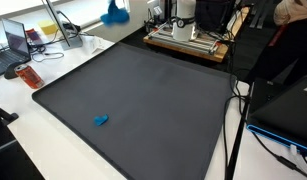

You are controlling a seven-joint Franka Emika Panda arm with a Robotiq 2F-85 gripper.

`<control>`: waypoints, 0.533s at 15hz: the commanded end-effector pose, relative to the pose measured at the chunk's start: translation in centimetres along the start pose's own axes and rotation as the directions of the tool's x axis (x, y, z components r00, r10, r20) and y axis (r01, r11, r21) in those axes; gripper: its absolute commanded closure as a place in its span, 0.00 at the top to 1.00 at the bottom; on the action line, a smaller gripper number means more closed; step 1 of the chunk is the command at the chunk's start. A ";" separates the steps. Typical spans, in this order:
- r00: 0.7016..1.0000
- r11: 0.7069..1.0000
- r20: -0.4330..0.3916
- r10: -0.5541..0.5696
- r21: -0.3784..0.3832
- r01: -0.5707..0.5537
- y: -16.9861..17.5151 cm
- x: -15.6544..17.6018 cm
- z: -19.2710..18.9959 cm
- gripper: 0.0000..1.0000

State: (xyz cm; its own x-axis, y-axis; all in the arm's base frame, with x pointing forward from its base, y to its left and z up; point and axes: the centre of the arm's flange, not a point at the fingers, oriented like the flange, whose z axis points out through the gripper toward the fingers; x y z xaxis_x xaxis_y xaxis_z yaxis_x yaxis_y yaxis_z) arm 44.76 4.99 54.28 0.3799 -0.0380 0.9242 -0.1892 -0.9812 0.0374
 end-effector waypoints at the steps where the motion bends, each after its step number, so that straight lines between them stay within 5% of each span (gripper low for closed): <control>1: 0.996 1.000 0.085 0.030 -0.011 -0.029 0.1 -1.9 2.3 0.79; 4: 0.981 0.999 0.186 0.047 0.000 -0.047 0.1 -4.0 4.2 0.98; 8: 0.942 0.999 0.332 0.043 -0.014 -0.041 -0.1 -7.3 7.7 1.00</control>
State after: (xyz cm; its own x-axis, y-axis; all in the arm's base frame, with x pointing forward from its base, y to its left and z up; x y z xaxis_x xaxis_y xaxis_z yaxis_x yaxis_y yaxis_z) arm 46.85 4.21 44.62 0.5787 -0.1216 0.8064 -0.2097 -0.9778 0.0031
